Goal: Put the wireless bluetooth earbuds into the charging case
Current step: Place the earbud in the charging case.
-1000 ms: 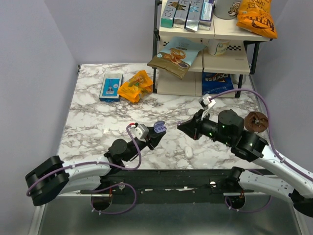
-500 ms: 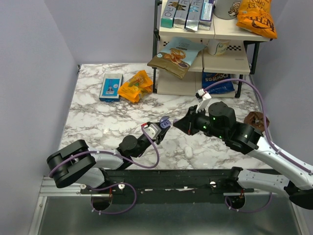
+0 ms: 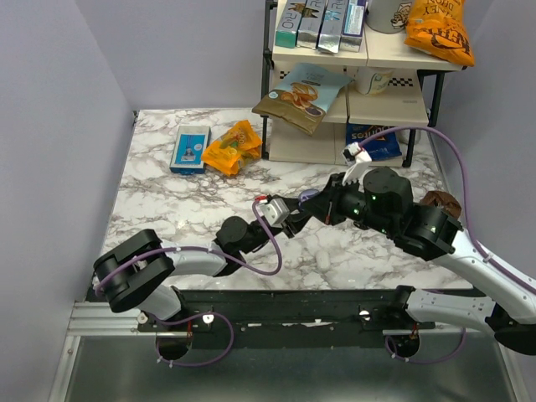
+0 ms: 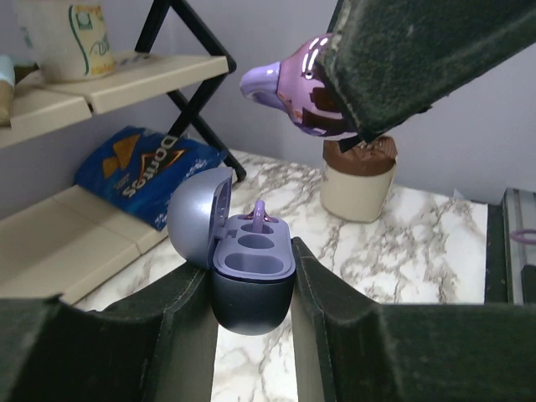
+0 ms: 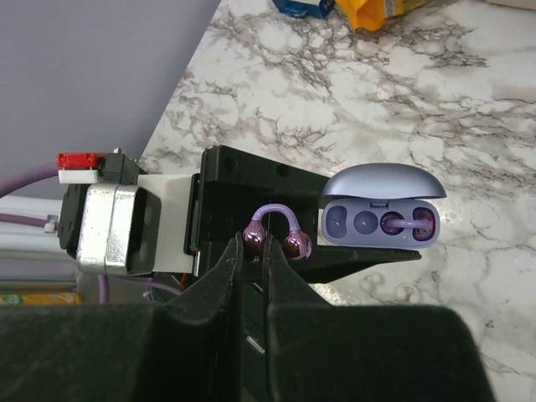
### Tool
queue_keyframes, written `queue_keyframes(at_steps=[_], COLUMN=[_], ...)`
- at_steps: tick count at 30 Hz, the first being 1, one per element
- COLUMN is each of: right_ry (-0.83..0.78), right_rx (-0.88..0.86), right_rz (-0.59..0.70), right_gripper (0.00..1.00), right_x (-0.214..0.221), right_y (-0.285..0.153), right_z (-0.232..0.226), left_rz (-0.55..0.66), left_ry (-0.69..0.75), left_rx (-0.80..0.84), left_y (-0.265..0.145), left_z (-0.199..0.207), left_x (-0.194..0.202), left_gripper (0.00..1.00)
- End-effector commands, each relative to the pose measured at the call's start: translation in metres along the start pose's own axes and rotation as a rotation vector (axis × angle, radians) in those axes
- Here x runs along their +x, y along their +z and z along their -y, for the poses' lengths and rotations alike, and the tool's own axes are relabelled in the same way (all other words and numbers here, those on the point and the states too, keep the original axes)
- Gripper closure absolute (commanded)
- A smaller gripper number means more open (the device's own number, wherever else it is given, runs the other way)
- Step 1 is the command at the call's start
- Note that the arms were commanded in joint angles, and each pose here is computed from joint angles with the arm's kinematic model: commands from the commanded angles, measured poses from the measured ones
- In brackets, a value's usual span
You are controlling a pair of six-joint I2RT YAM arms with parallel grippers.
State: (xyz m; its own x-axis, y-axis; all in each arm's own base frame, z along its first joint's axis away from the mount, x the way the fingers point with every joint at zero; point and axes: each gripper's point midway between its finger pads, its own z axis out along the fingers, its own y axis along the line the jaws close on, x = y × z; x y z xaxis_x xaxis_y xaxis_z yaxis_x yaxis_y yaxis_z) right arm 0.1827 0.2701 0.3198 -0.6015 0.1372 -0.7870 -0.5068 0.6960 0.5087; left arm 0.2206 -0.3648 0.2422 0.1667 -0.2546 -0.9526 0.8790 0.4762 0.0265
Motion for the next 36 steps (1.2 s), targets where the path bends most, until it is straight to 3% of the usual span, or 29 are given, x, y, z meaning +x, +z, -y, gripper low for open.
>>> queue_keyframes(at_steps=[1,19,36], right_ry=[-0.006,-0.017,-0.018], right_rx=[0.076,0.227,0.211], right_rz=[0.023,0.065,0.048], right_gripper=[0.99,0.99,0.99], right_x=[-0.013,-0.024,-0.022], right_y=[-0.01,-0.003,0.008], right_z=[0.007,0.031,0.025], left_rz=[0.449,0.514,0.509], left_ry=[0.016,-0.032,-0.033], left_rx=[0.064,0.081,0.084], left_y=[0.009,0.014,0.018], left_z=[0.008,0.009,0.01], left_x=[-0.118,-0.145,-0.142], left_gripper=[1.0,1.0,1.0])
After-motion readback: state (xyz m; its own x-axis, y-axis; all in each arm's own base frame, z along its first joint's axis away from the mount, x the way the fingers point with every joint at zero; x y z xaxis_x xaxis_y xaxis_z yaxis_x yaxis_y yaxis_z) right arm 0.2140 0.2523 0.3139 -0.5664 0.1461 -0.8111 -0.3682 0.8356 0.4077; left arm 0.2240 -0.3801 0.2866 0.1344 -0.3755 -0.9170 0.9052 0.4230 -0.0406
